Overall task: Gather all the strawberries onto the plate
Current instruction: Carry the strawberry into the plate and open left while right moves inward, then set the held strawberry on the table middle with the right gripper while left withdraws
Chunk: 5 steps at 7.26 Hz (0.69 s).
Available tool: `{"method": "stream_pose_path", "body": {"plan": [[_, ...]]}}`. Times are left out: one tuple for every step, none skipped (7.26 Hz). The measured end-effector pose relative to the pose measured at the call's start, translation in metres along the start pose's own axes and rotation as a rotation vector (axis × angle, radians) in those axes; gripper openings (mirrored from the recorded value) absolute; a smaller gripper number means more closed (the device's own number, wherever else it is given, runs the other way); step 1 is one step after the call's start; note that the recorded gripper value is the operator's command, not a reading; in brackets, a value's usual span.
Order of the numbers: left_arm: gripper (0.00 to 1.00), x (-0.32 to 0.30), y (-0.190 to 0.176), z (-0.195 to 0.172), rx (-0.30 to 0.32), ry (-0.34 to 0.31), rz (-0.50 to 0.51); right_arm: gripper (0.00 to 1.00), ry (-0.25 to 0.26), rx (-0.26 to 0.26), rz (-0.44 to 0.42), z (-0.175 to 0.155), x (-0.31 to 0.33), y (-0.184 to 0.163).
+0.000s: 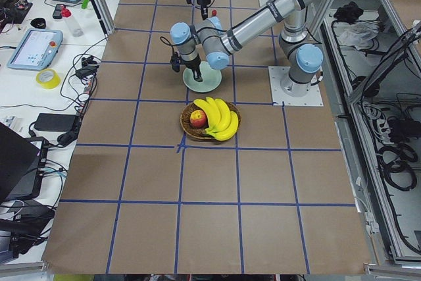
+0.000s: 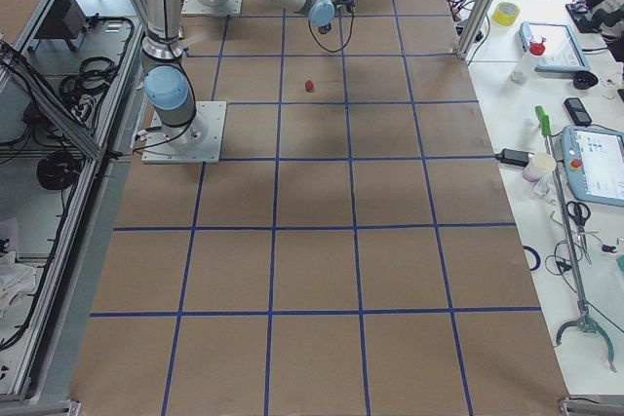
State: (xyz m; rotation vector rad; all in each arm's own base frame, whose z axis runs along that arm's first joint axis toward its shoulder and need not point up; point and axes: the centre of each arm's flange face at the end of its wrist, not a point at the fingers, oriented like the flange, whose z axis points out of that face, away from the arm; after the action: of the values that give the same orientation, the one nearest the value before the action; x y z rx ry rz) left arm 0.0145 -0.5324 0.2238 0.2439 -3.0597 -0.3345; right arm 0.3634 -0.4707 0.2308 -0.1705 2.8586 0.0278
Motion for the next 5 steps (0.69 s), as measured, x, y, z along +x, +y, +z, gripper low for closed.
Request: {"method": "stream_pose_path", "body": {"plan": [[1.0,-0.002,-0.001,-0.012,0.016,-0.007,-0.003,0.11,-0.002,0.002,-0.004,0.015,0.005,0.009],[1.0,-0.008,-0.003,-0.032,0.037,-0.018,-0.01,0.46,-0.002,-0.003,-0.006,0.025,0.008,0.015],[1.0,-0.013,-0.007,-0.059,0.067,-0.029,-0.018,0.77,0.0,-0.009,-0.008,0.03,0.009,0.019],[1.0,-0.015,-0.008,-0.09,0.095,-0.035,-0.024,0.83,0.004,-0.016,-0.009,0.034,0.01,0.022],[1.0,-0.014,-0.004,-0.12,0.112,-0.039,-0.034,0.88,0.008,-0.019,-0.009,0.036,0.01,0.024]]}}
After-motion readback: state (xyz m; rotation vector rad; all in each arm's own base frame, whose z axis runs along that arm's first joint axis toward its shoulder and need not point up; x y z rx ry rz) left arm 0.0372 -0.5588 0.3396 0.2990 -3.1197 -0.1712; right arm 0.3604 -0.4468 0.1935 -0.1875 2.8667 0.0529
